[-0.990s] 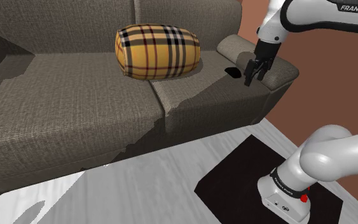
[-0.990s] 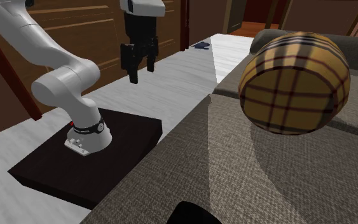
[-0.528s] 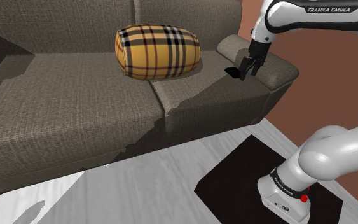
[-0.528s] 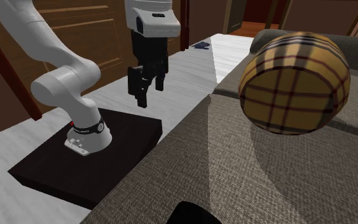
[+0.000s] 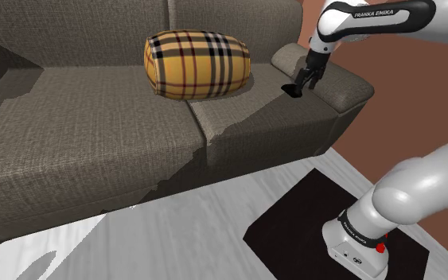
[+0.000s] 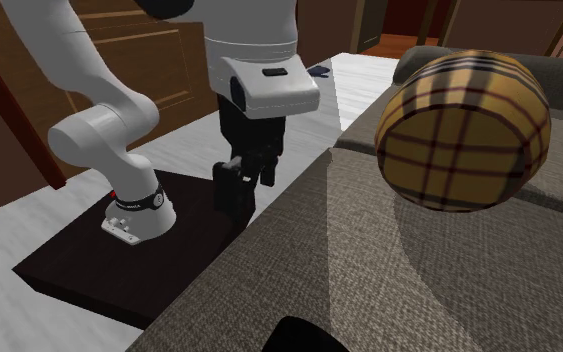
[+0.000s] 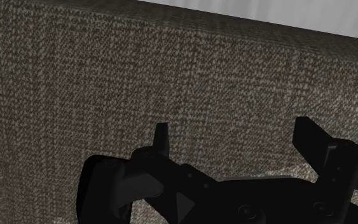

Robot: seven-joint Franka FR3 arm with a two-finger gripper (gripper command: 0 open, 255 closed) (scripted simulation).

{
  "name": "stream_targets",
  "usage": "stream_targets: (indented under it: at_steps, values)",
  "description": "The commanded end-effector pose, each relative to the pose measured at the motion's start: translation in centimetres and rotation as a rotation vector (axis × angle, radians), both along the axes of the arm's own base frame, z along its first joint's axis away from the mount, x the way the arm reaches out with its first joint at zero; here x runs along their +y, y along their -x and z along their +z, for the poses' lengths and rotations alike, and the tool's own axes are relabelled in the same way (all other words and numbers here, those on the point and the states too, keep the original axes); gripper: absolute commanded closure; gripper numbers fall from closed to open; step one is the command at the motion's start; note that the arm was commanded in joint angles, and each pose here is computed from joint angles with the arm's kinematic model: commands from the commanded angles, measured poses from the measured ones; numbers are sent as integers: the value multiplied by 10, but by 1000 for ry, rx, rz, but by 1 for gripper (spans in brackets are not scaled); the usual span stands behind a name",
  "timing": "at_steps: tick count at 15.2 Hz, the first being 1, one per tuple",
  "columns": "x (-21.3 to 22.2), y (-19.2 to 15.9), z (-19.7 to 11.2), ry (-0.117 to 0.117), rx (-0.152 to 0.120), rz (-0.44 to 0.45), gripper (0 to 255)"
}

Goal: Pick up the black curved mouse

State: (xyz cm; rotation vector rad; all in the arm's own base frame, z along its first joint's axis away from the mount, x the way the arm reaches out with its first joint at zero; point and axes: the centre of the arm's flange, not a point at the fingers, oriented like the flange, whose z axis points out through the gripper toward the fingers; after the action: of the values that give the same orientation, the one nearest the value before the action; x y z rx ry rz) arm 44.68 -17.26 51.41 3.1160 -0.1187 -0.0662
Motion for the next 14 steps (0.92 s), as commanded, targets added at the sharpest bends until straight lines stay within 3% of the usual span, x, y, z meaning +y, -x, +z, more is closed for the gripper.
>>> stream_targets:
  at_steps: [1,14]
  values:
    - [-22,-18,-9,1,-7,2,0]
    - [-143,-108,-52,-5,-44,7,0]
